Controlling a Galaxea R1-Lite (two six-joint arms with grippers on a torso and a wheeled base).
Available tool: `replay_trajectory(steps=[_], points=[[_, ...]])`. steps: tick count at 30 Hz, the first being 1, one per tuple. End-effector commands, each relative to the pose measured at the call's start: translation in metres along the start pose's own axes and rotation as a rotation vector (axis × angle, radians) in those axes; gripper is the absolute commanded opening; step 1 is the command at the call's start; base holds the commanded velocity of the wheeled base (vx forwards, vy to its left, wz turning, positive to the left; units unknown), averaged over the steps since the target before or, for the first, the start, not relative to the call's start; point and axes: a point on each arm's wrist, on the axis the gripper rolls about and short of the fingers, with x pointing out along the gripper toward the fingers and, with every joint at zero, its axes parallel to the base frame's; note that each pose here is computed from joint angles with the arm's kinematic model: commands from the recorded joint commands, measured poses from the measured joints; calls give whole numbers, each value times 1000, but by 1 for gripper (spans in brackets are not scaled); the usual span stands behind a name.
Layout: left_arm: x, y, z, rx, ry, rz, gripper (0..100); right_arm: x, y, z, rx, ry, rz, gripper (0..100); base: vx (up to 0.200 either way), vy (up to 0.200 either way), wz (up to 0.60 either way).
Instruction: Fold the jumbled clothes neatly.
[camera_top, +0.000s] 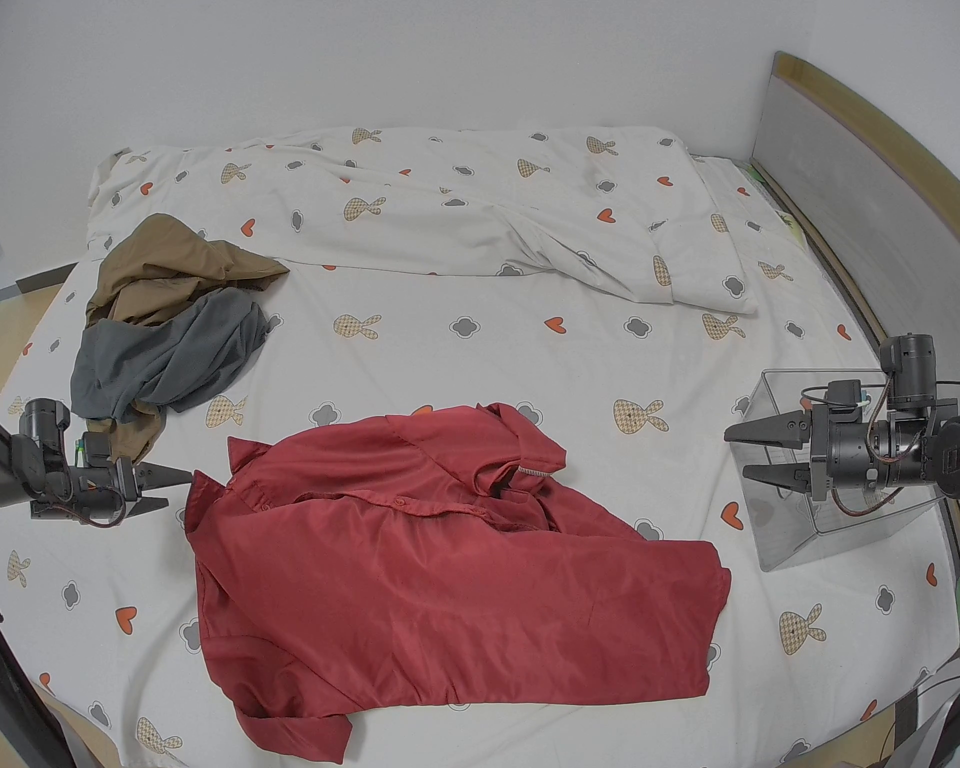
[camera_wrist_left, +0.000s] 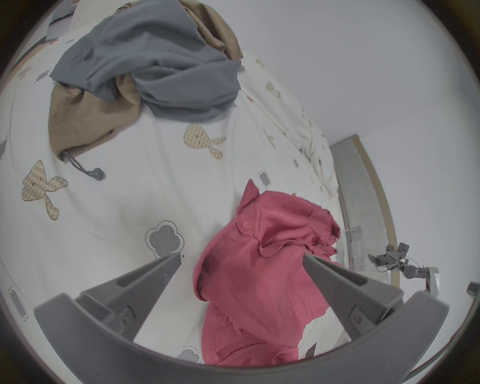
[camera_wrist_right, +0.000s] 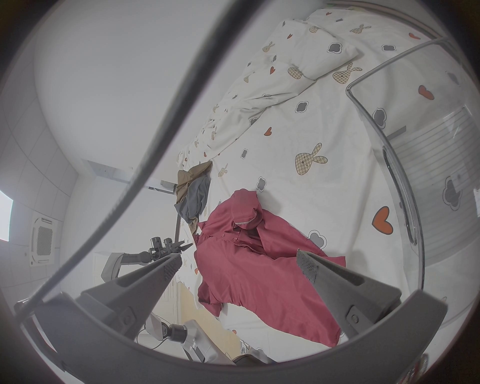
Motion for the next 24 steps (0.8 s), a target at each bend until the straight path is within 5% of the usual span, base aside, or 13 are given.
replay_trajectory(steps=[1,7,20,21,24], points=[[-8,8,3,-6,-24,1,100,1,-1,0,2,4,0,100,0,0,0],[26,33,-6,-53,49,-19,100,1,0,0,3,6,2,100,0,0,0],[84,15,0,25,133,-102,100,1,-1,0,5,5,0,100,0,0,0],[85,15,1,29,133,-104,0,1,-1,0,3,5,0,100,0,0,0],[85,12,3,39,129,-105,0,1,-1,0,4,4,-1,100,0,0,0]])
